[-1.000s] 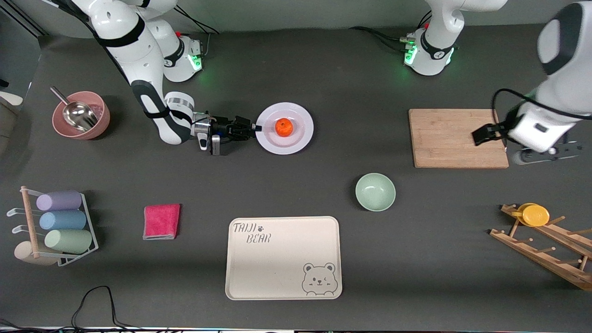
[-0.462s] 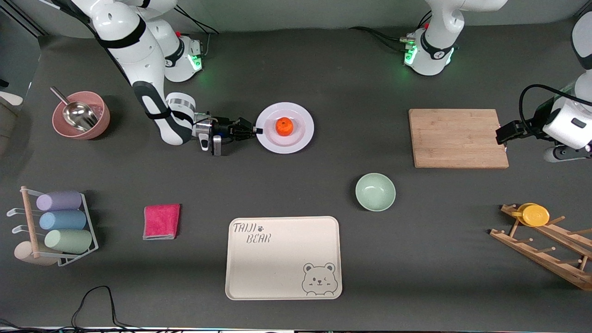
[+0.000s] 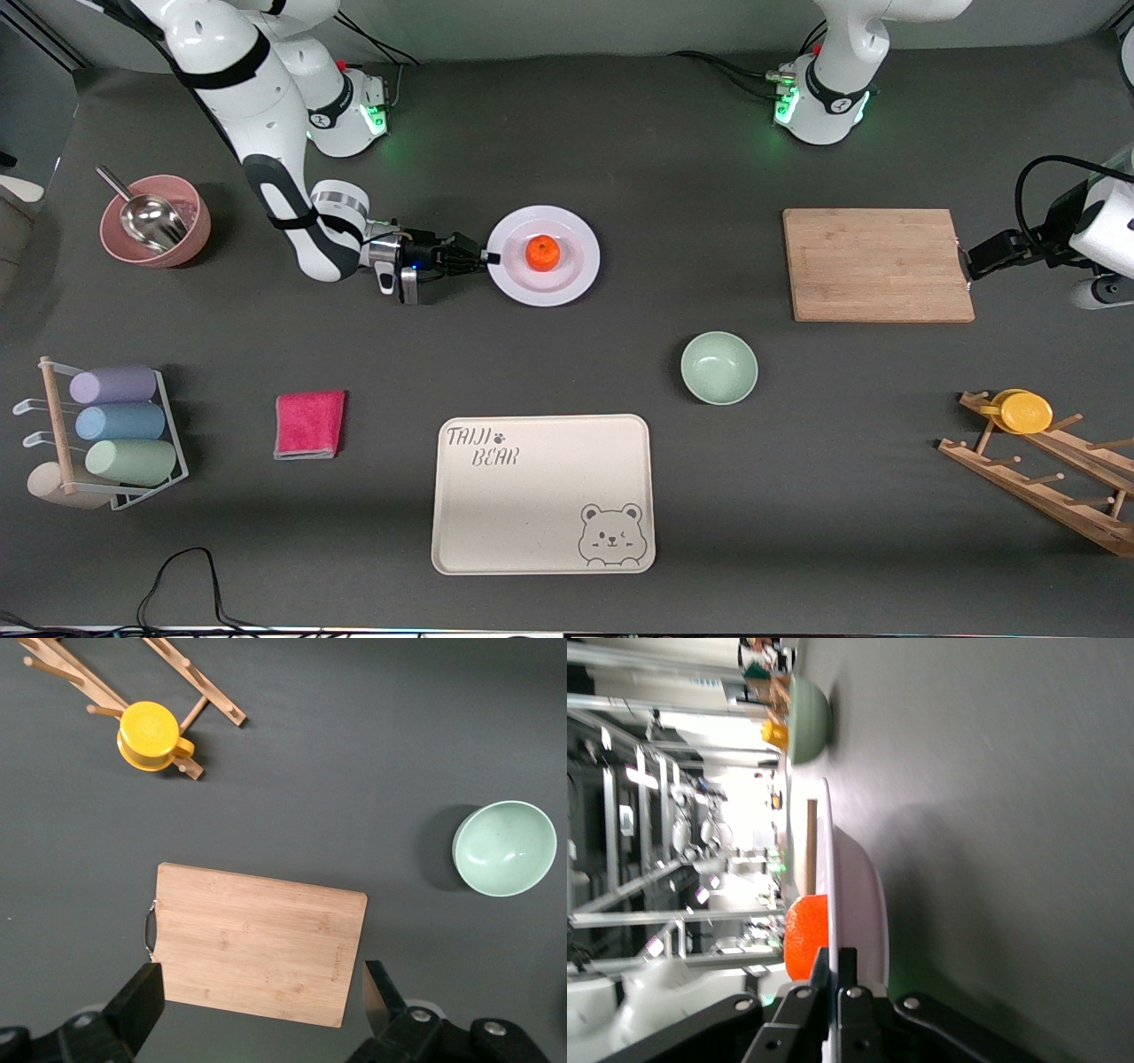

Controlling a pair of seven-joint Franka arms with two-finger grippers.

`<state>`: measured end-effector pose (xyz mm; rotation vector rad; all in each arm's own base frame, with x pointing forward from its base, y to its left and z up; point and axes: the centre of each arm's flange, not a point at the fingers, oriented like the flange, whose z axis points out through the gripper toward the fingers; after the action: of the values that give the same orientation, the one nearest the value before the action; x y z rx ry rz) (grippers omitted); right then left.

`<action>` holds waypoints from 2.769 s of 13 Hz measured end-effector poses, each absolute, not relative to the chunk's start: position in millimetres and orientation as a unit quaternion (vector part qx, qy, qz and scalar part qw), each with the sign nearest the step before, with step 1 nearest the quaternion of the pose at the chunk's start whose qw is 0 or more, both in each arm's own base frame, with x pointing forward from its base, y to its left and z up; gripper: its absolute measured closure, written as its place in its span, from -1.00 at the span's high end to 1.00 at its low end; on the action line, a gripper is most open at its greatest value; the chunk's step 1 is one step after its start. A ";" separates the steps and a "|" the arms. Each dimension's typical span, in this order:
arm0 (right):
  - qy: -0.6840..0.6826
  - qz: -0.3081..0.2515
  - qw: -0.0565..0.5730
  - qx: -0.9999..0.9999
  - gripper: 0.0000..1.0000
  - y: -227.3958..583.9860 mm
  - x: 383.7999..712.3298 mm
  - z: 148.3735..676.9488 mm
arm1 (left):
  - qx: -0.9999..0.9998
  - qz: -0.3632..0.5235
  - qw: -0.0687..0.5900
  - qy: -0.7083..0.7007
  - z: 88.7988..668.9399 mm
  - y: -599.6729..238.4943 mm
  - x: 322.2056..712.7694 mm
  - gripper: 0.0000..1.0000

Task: Place orange and plate with both arms
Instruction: 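Withdraw the left gripper while the right gripper grips the plate rim, then slide the plate with the right gripper onto the white tray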

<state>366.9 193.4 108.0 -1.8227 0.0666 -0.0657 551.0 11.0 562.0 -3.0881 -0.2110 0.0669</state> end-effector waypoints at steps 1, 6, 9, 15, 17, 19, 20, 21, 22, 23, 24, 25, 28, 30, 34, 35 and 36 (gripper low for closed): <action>0.039 -0.020 0.618 -0.785 -0.92 193.5 379.7 128.2 | -0.997 0.020 0.025 -0.066 565.2 11.1 551.4 1.00; 0.068 0.009 0.633 -0.771 -0.92 177.4 419.8 224.4 | -0.998 0.022 0.026 -0.059 566.1 11.1 552.4 1.00; 0.066 0.004 0.636 -0.769 -0.92 181.3 443.0 246.8 | -0.998 0.022 0.026 -0.045 565.7 11.1 552.8 1.00; 0.073 -0.025 0.646 -0.759 -0.92 201.3 598.7 245.4 | -0.999 0.019 0.027 -0.034 569.7 13.8 553.6 1.00; 0.078 -0.037 0.648 -0.757 -0.92 200.4 652.5 238.2 | -0.999 0.019 0.027 -0.028 571.7 7.7 553.6 1.00; 0.075 -0.043 0.640 -0.763 -0.92 195.0 693.5 229.2 | -0.999 0.019 0.027 -0.027 572.1 6.4 553.6 1.00; 0.074 -0.046 0.635 -0.768 -0.92 191.6 711.6 226.2 | -0.999 0.019 0.027 -0.027 572.5 6.6 553.7 1.00; 0.075 -0.050 0.632 -0.770 -0.92 189.0 726.2 222.3 | -0.999 0.018 0.027 -0.027 573.0 6.5 553.7 1.00; 0.078 -0.055 0.628 -0.773 -0.92 187.0 737.6 215.5 | -0.999 0.018 0.027 -0.027 574.0 5.8 553.9 1.00; 0.082 -0.062 0.622 -0.776 -0.92 185.9 745.7 206.6 | -0.999 0.017 0.027 -0.025 575.1 4.4 554.0 1.00; 0.088 -0.070 0.615 -0.781 -0.92 185.9 750.9 195.5 | -0.999 0.016 0.027 -0.024 575.6 2.9 554.1 1.00; 0.094 -0.075 0.608 -0.785 -0.92 187.0 753.7 184.3 | -0.999 0.016 0.027 -0.023 575.5 2.0 554.1 1.00; 0.102 -0.068 0.604 -0.787 -0.92 199.0 749.6 153.1 | -0.999 0.016 0.027 -0.023 575.3 1.8 554.2 1.00; 0.099 -0.065 0.602 -0.790 -0.92 200.7 745.6 136.0 | -0.999 0.017 0.027 -0.023 575.2 1.8 554.2 1.00; 0.090 -0.069 0.594 -0.797 -0.92 196.4 738.1 105.7 | -0.999 0.017 0.027 -0.023 575.1 1.8 554.2 1.00; 0.088 -0.069 0.593 -0.797 -0.92 196.3 737.9 104.8 | -0.999 0.017 0.027 -0.023 575.1 1.8 554.2 1.00; 0.089 -0.070 0.593 -0.797 -0.92 196.0 738.2 104.9 | -0.999 0.017 0.027 -0.023 575.1 1.8 554.2 1.00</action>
<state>738.2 196.0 104.9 -1.8541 0.2061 -0.1638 554.2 1.8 575.1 -3.0860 -0.0705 0.0523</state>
